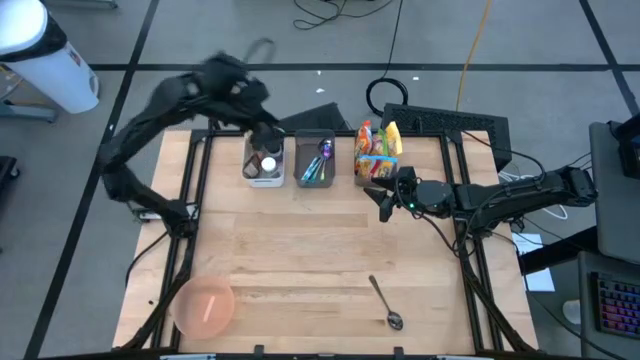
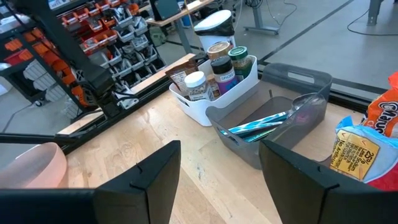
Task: Pick & Place Food Item
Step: Put the black spoon into the left black bin
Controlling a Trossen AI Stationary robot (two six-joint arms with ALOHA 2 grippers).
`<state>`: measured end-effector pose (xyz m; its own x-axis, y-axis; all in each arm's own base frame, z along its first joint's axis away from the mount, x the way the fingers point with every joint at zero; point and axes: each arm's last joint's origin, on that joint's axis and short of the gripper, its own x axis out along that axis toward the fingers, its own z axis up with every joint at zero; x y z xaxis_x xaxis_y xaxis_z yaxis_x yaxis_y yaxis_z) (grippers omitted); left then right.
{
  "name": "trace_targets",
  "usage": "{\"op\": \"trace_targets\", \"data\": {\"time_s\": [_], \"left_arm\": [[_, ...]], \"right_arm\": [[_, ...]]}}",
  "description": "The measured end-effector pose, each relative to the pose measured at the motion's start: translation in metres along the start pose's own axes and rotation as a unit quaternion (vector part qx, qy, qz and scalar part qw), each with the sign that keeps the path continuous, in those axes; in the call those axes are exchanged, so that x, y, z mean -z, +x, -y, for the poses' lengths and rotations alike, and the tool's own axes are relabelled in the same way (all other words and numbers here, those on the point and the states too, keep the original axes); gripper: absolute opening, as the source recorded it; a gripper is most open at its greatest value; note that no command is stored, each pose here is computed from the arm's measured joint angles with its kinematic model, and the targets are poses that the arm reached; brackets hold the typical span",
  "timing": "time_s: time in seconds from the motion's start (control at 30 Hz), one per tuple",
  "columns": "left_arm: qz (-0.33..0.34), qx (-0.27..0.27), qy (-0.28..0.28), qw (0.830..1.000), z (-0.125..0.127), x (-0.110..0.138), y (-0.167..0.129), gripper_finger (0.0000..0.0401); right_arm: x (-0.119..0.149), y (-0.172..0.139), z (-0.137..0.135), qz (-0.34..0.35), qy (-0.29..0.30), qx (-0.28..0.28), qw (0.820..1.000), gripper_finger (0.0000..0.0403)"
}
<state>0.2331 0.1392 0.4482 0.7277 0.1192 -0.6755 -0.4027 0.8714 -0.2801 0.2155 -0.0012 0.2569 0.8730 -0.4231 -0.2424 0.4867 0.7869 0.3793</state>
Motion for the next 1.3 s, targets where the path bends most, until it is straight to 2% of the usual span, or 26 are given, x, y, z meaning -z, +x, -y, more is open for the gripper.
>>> {"op": "trace_targets", "data": {"time_s": [0.07,0.2,0.27,0.37,0.53,0.77,0.87,1.07,1.17,1.3], "left_arm": [[0.071,0.047,0.034,0.996,0.015,-0.003,-0.024,0.0296],[0.189,0.116,0.102,0.970,0.046,0.001,-0.062,0.0296],[0.225,0.147,0.128,0.955,0.059,0.008,-0.072,0.0296],[0.252,0.186,0.156,0.937,0.073,0.021,-0.072,0.0296],[0.258,0.217,0.135,0.932,0.085,0.047,-0.044,0.0296],[0.259,0.298,0.093,0.914,0.105,0.077,0.013,0.0296],[0.243,0.303,0.066,0.919,0.111,0.092,0.038,0.0296],[0.171,0.287,0.033,0.942,0.118,0.123,0.081,0.0296],[0.137,0.280,0.021,0.950,0.121,0.134,0.098,0.0296],[0.108,0.281,0.013,0.953,0.128,0.142,0.111,0.0296]], "right_arm": [[0.000,0.000,0.000,0.000,0.000,0.000,1.000,0.0210],[0.000,0.000,0.000,0.001,0.001,0.001,1.000,0.0210],[0.000,0.000,0.000,0.001,0.001,0.001,1.000,0.0210],[0.000,0.000,0.000,0.001,0.001,0.002,1.000,0.0210],[0.002,0.002,0.000,-0.002,0.000,0.004,1.000,0.0210],[0.007,0.007,0.000,-0.013,0.035,0.011,0.999,0.0210],[0.009,0.008,0.000,-0.019,0.060,0.008,0.998,0.0210],[0.013,0.007,-0.007,-0.097,0.087,-0.090,0.987,0.0210],[0.017,0.005,-0.011,-0.153,0.121,-0.150,0.969,0.0210],[0.025,-0.003,-0.022,-0.217,0.146,-0.199,0.944,0.0210]]}}
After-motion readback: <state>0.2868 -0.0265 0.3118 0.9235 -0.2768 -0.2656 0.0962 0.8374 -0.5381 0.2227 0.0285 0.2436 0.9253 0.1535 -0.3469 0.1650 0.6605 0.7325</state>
